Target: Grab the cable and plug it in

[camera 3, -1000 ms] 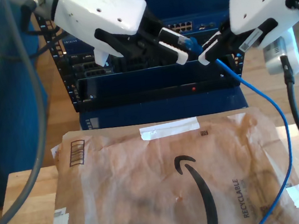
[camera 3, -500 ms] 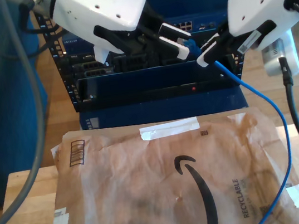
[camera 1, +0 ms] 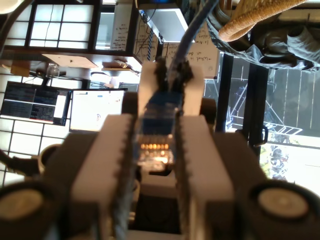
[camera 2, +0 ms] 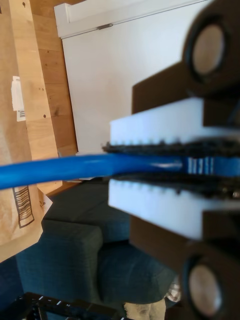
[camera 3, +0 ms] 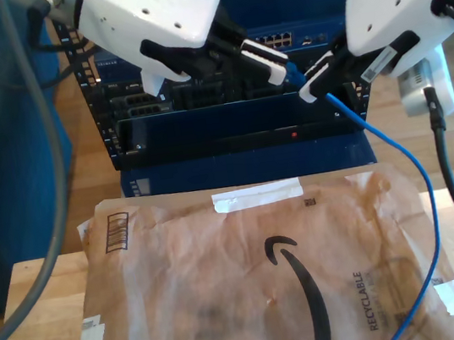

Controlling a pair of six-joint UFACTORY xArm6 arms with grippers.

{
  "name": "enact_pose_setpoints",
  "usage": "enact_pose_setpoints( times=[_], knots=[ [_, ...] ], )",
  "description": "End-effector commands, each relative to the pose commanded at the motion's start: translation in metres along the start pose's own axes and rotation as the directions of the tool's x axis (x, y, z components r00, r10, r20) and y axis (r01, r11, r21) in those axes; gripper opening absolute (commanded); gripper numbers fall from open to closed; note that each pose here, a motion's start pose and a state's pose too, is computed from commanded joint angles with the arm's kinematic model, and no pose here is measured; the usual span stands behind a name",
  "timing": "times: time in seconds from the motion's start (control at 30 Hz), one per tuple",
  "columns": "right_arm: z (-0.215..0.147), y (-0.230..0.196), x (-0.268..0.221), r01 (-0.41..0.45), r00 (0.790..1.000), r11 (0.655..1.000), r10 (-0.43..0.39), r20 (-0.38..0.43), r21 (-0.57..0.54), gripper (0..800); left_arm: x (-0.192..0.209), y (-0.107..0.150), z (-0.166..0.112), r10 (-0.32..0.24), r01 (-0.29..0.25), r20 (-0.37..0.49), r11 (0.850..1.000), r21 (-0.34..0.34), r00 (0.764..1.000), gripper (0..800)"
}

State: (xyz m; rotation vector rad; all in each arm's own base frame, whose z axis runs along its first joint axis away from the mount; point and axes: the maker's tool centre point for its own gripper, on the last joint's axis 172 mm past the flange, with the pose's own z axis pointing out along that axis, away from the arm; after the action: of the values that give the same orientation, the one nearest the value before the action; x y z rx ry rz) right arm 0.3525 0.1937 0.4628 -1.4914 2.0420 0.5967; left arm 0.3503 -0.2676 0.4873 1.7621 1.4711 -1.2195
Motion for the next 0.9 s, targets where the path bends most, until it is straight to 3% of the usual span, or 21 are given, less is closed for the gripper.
enact_pose_setpoints(
  times=[0.1, 0.2, 0.27, 0.37, 0.47, 0.53, 0.6, 0.7, 0.83, 0.9],
  knots=[
    [-0.008, 0.000, -0.006, 0.021, 1.000, 1.000, -0.021, 0.007, 0.018, 550, -0.001, -0.002, -0.001, 0.001, -0.001, -0.004, 1.000, 0.002, 1.000, 3],
    [-0.032, -0.003, -0.025, 0.082, 0.996, 0.994, -0.084, 0.027, 0.069, 689, 0.002, -0.002, -0.011, -0.016, 0.016, -0.001, 1.000, -0.010, 1.000, 2],
    [-0.046, -0.003, -0.037, 0.142, 0.989, 0.985, -0.146, 0.034, 0.101, 786, 0.007, 0.001, -0.018, -0.066, 0.067, 0.011, 0.998, -0.018, 0.998, 2],
    [-0.065, 0.010, -0.051, 0.193, 0.978, 0.971, -0.201, 0.050, 0.141, 798, 0.005, -0.007, -0.018, -0.134, 0.133, 0.043, 0.990, 0.037, 0.990, 2],
    [-0.072, 0.019, -0.057, 0.251, 0.964, 0.955, -0.261, 0.052, 0.157, 798, 0.006, -0.002, -0.034, -0.165, 0.161, 0.110, 0.986, 0.044, 0.980, 2],
    [-0.071, 0.023, -0.059, 0.310, 0.946, 0.938, -0.321, 0.045, 0.154, 798, 0.005, 0.002, -0.044, -0.184, 0.178, 0.157, 0.983, 0.052, 0.970, 2],
    [-0.073, 0.022, -0.059, 0.363, 0.927, 0.915, -0.374, 0.036, 0.174, 798, 0.013, 0.010, -0.062, -0.238, 0.231, 0.216, 0.971, 0.058, 0.947, 2],
    [-0.078, 0.011, -0.062, 0.444, 0.887, 0.865, -0.461, 0.021, 0.235, 798, 0.007, 0.010, -0.070, -0.289, 0.267, 0.273, 0.957, 0.115, 0.918, 2],
    [-0.083, 0.006, -0.067, 0.536, 0.830, 0.796, -0.558, -0.005, 0.282, 798, 0.011, 0.004, -0.072, -0.318, 0.285, 0.277, 0.946, 0.155, 0.907, 2],
    [-0.081, 0.003, -0.066, 0.547, 0.822, 0.786, -0.569, -0.008, 0.290, 798, 0.012, 0.003, -0.072, -0.327, 0.289, 0.276, 0.942, 0.169, 0.904, 2]
  ],
)
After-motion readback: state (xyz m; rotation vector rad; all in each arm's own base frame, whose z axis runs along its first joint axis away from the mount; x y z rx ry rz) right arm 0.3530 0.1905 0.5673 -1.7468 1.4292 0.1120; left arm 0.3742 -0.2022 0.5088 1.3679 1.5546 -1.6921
